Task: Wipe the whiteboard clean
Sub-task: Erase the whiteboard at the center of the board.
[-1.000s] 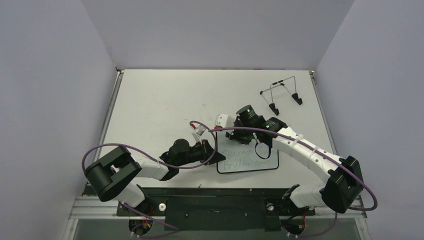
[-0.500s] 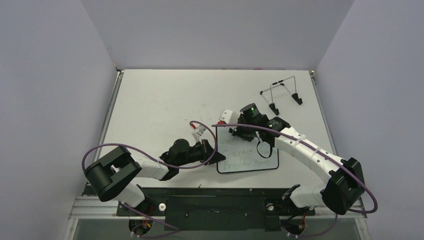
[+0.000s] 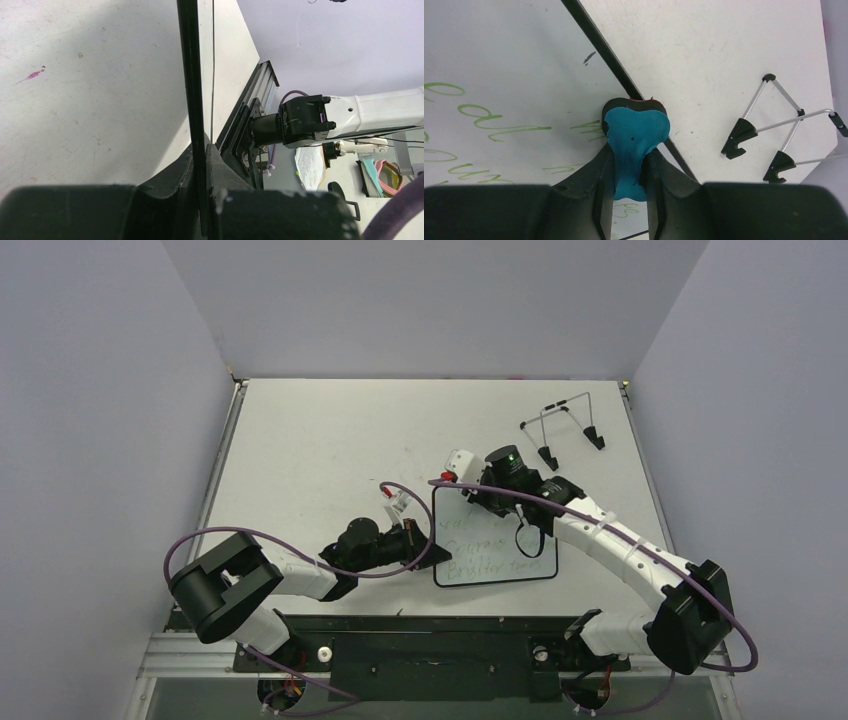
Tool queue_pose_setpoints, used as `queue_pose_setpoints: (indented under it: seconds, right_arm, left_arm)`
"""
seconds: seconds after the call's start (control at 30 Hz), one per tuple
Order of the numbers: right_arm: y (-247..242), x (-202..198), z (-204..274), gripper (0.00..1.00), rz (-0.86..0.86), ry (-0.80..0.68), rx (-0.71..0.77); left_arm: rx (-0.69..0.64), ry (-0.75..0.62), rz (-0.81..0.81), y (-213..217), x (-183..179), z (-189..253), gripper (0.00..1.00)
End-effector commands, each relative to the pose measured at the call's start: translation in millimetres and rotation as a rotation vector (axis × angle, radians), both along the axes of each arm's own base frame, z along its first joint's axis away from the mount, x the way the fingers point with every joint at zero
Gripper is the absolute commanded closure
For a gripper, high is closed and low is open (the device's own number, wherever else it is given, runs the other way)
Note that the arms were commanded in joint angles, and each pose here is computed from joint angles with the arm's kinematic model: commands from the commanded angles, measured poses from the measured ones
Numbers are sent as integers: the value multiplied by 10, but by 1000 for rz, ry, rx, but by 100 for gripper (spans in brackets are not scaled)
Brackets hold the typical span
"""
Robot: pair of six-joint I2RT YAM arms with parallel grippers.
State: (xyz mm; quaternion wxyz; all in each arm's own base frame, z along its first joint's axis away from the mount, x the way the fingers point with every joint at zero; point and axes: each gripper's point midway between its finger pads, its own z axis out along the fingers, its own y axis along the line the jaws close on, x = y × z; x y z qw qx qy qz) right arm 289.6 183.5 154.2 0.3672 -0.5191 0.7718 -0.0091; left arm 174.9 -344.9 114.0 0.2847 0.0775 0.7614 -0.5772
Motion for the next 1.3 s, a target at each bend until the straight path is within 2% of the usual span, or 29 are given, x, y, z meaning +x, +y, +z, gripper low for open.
queue_pose_setpoints:
  seconds: [0.0,0.07,0.2,0.47,0.6,0.73,0.83,0.9,1.07,1.17,1.27]
  right_arm:
    - [117,-171,-14,100,126,45,15]
    - [181,-353,-85,100,233,99,-3]
    - [239,-509,-126,100,317,143,-9]
    - [-53,91,95,100,-52,-32,34]
    - [-41,25,31,100,-3,-4,18]
    - [89,-321,-112,100,202,102,-15]
    - [127,-432,-154,100,285,116,-38]
    - [96,-378,-129,100,251,91,-43]
    - [-95,-7,21,100,10,-19,2]
    - [-110,-20,-10,100,18,-10,-2]
    - [-45,-196,-89,100,142,51,-29]
  left_arm:
    - [-107,-147,-45,-110,-5,440,100]
    - [-106,-149,-44,-105,-6,444,100]
    - [-103,-152,-40,-95,-5,446,100]
    - [-103,-152,-42,-97,-7,445,100]
    - [-103,-152,-44,-104,-4,447,100]
    - [-103,-154,-43,-104,-3,457,100]
    - [-102,-156,-43,-105,0,458,100]
    - [-102,-156,-43,-104,-1,459,100]
    - [-98,-158,-45,-106,-4,461,100]
    - [-96,-159,-46,-105,-2,459,100]
    - [-94,-159,-45,-101,-2,458,100]
